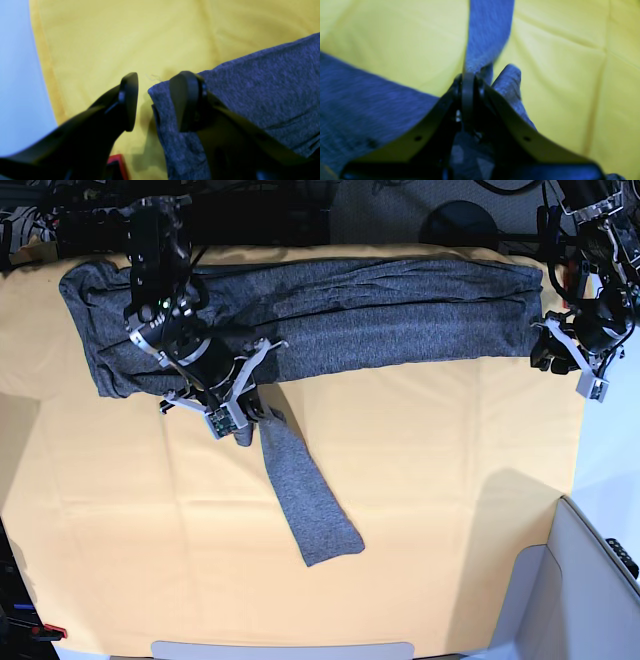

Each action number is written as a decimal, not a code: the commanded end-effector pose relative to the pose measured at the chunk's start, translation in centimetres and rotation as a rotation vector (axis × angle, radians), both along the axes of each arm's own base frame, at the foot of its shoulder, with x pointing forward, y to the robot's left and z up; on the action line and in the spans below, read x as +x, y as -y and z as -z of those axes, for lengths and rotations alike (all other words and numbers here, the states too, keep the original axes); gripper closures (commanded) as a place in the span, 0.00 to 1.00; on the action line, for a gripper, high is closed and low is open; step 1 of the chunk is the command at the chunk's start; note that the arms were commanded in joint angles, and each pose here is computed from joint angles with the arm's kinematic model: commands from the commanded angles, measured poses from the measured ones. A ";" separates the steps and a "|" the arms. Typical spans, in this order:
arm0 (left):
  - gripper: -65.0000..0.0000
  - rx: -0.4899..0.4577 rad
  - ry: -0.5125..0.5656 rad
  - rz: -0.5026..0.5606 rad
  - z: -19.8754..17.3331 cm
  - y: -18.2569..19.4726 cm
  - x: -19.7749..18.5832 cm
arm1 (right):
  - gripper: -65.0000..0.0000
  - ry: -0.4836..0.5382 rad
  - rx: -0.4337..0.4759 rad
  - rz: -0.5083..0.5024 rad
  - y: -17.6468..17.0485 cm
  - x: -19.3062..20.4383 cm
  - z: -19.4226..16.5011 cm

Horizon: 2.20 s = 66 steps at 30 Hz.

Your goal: Fold the T-shirt properly

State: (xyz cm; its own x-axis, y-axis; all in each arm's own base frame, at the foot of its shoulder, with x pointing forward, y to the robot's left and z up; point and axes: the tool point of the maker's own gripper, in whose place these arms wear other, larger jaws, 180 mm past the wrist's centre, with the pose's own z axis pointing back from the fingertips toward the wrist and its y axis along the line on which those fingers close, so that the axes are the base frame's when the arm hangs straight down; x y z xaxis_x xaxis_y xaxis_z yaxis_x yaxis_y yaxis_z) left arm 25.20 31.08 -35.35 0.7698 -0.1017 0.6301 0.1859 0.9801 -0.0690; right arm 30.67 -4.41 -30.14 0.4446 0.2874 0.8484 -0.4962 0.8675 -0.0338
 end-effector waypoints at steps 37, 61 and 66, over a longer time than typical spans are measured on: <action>0.64 -0.015 0.038 -0.002 -0.7 0.4 0.6 | 0.48 -0.162 -0.062 -0.336 -5.5 -11.0 4.5; 0.64 -0.015 0.032 -0.001 -0.6 0.5 0.5 | 0.36 -0.216 0.466 0.487 1.4 13.6 7.8; 0.64 -0.015 0.035 -0.001 -0.6 0.5 0.6 | 0.36 -0.273 0.467 0.505 0.5 14.2 9.9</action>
